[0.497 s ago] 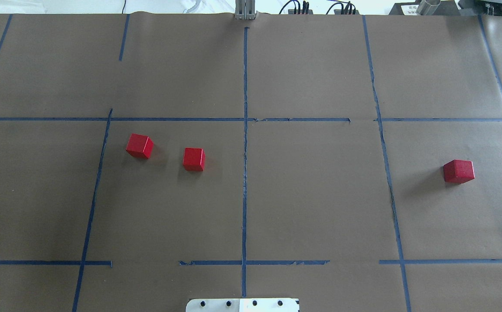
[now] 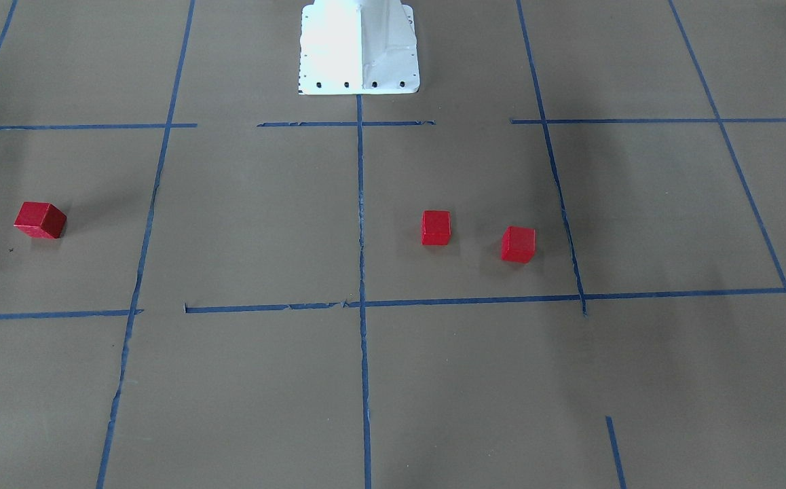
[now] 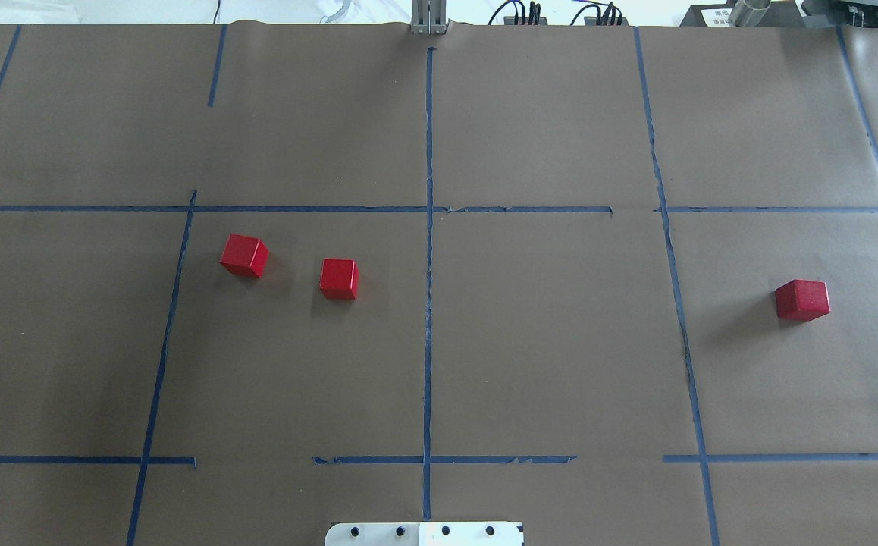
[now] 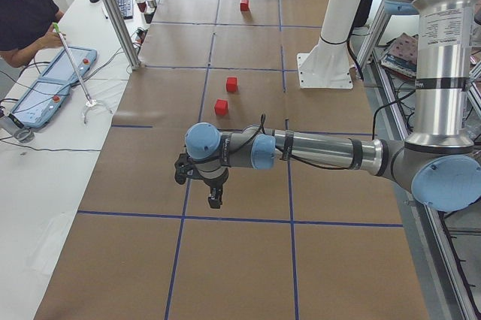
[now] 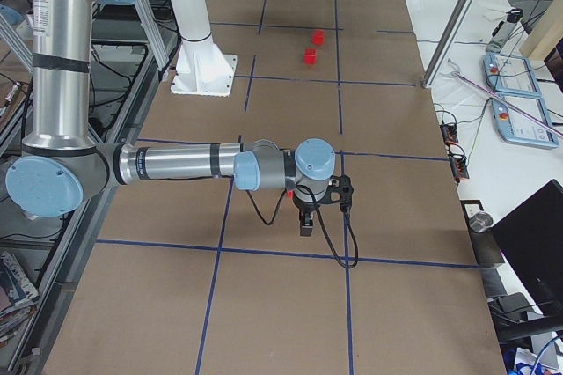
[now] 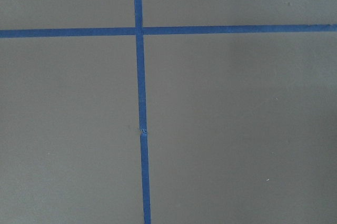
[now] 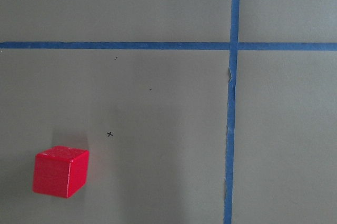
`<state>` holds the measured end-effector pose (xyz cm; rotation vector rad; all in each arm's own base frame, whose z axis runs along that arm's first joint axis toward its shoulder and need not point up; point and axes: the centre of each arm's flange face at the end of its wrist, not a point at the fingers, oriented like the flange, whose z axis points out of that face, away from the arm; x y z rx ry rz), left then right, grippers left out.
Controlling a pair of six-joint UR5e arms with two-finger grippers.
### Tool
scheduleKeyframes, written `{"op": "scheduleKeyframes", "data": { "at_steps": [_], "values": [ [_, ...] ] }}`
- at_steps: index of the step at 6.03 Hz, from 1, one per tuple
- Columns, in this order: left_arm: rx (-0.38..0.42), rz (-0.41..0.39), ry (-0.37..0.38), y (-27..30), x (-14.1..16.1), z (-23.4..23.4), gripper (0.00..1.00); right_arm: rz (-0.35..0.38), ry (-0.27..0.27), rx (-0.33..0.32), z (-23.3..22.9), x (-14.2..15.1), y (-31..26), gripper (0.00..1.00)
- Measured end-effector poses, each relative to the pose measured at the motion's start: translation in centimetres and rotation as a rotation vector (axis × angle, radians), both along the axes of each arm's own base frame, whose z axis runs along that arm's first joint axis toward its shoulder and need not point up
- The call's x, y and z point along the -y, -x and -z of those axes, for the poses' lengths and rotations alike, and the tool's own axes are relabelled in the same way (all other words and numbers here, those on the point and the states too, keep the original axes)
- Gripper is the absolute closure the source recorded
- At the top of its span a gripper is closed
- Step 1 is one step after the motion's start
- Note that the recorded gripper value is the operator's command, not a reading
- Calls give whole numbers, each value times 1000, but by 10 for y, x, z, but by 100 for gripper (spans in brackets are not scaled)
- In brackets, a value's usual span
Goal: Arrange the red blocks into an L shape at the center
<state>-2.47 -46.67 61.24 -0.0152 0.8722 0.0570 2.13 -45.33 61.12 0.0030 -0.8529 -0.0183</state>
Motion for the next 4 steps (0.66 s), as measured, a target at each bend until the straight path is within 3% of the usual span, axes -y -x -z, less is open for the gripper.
{"op": "scheduleKeyframes", "data": {
  "at_steps": [4],
  "values": [
    [2,3,-8,1,-1,3,0,-4,-4,6,6,-1,1,0]
  ]
}}
